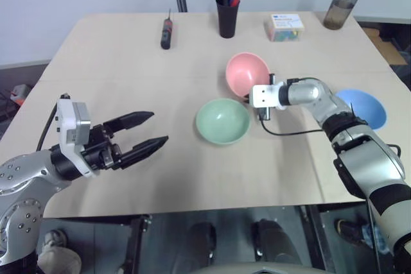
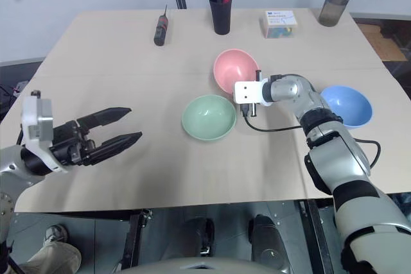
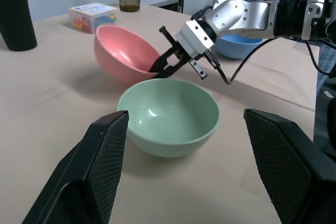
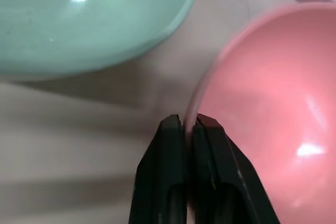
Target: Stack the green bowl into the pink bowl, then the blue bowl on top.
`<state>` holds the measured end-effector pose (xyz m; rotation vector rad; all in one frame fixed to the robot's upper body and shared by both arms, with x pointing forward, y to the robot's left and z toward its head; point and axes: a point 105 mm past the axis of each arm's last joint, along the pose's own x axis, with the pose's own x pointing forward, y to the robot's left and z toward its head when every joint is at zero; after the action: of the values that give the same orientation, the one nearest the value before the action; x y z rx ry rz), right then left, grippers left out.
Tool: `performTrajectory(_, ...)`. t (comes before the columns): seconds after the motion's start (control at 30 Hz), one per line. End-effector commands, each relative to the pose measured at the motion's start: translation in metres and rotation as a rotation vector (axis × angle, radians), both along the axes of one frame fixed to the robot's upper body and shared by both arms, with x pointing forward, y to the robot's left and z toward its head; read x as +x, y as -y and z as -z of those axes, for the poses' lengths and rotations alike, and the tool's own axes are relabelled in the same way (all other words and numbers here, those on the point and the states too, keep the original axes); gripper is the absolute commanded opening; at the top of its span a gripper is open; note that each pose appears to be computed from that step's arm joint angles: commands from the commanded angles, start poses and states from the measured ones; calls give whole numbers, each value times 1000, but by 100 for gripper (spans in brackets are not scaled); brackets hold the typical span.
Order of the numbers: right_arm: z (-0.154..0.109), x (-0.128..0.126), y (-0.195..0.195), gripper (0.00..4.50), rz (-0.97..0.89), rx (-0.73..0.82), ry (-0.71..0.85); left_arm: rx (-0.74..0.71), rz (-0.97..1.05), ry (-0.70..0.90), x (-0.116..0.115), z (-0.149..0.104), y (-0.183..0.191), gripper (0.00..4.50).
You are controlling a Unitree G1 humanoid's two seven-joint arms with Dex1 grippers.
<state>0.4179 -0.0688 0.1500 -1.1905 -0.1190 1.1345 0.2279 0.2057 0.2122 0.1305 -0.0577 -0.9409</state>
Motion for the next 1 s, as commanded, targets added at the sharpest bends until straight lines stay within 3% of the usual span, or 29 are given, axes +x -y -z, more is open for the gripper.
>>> performTrajectory(0.03, -50, 0, 4, 7, -47, 69, 103, 2, -22, 51, 6, -4, -1, 371)
performTrajectory(0.13, -77, -18, 3, 7, -125, 170, 71, 0, -33, 59, 11, -1, -2, 371)
performTrajectory(0.2, -93, -50, -6, 7, -222, 242, -9, -7, -49, 64, 15, 0, -5, 371)
performTrajectory(0.3, -88, -97, -23, 7, -301, 263, -154, -18, -67, 67, 21, 2, -10, 371)
performTrajectory(0.4, -74, -115, -37, 7, -269, 269, -259, -26, -52, 69, 26, 1, -8, 371)
performTrajectory(0.5, -61, -118, -49, 89, -238, 278, -307, -21, -27, 72, 29, 1, -2, 371)
performTrajectory(0.53, -58, -119, -51, 135, -233, 274, -313, -19, -24, 73, 29, 0, -1, 371)
performTrajectory(0.57, -55, -118, -55, 151, -224, 285, -335, -17, -20, 74, 30, 0, -1, 371)
performTrajectory(0.67, -47, -112, -56, 268, -172, 277, -348, -7, -8, 80, 29, -4, 0, 371)
performTrajectory(0.73, -52, -107, -50, 334, -133, 295, -313, 1, 1, 81, 28, -6, 0, 371)
performTrajectory(0.83, -80, -96, -26, 448, -5, 435, -225, 16, 45, 72, 25, -6, 5, 371)
performTrajectory(1.0, -95, -98, 39, 448, 246, 598, -182, 0, 141, 80, 28, -12, 25, 371)
